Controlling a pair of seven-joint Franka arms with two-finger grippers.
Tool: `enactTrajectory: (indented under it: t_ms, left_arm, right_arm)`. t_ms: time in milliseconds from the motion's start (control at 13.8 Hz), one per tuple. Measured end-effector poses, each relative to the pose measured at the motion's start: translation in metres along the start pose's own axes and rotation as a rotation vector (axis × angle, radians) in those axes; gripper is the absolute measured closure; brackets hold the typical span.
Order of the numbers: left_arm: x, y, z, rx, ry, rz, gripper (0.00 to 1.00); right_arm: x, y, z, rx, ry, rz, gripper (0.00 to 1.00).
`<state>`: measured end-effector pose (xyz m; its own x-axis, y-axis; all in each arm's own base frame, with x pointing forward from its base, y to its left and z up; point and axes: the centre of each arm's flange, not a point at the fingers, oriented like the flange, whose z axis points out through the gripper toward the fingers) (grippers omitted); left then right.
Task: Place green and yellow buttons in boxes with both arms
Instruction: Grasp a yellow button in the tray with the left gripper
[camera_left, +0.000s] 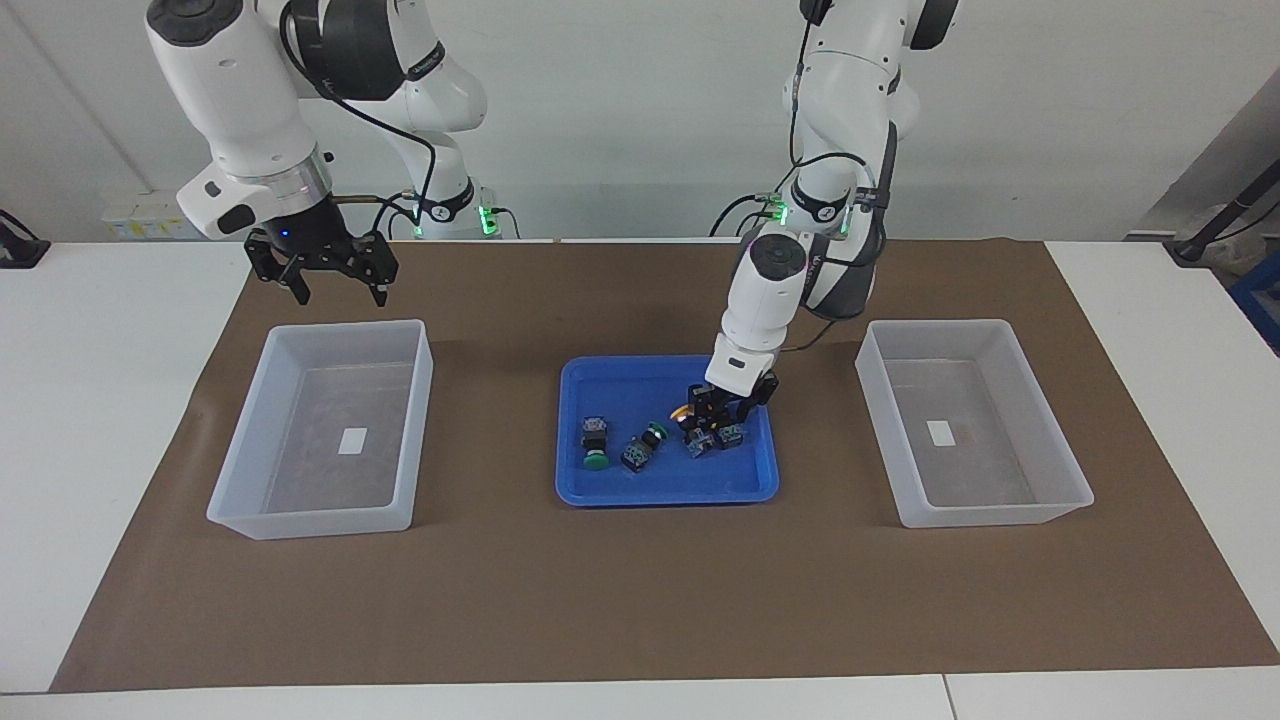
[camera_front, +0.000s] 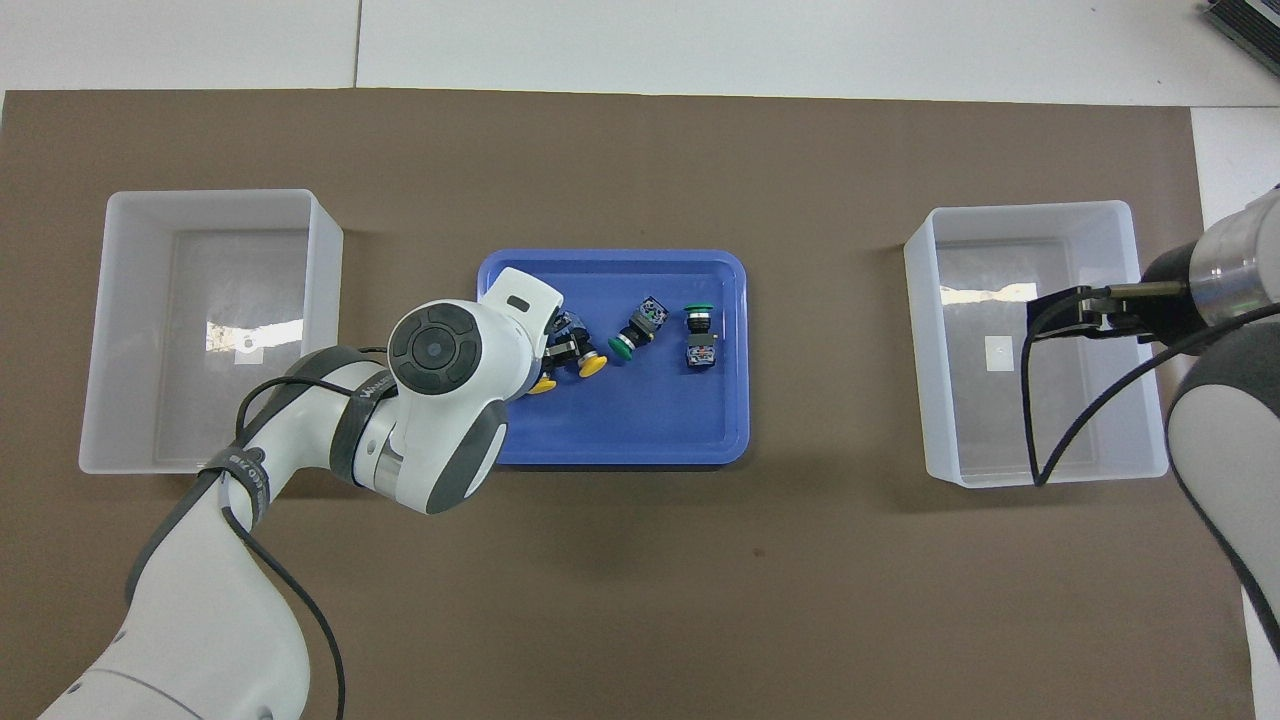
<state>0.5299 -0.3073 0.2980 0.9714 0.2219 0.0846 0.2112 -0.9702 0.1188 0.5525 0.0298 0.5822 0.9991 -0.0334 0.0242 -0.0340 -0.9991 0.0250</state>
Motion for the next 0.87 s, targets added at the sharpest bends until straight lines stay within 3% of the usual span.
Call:
enactTrajectory:
  t_ms: [145,217,435,870]
  left_arm:
    - [0.000,-0.001,0.000,0.000,0.001,-0.001,0.47]
    - [0.001,-0.001,-0.001,0.000,0.002,-0.003,0.59]
    - [0.002,-0.002,-0.001,0.001,0.003,-0.004,0.67]
    - [0.010,-0.001,-0.009,0.002,0.005,-0.011,0.67]
  right_arm:
    - [0.000,-0.001,0.000,0.000,0.000,-0.002,0.00]
    - [0.000,-0.002,0.000,0.000,0.000,-0.003,0.00]
    - [0.002,-0.005,-0.002,0.002,0.021,-0.009,0.00]
    - [0.008,-0.048,0.001,0.021,0.083,0.020,0.00]
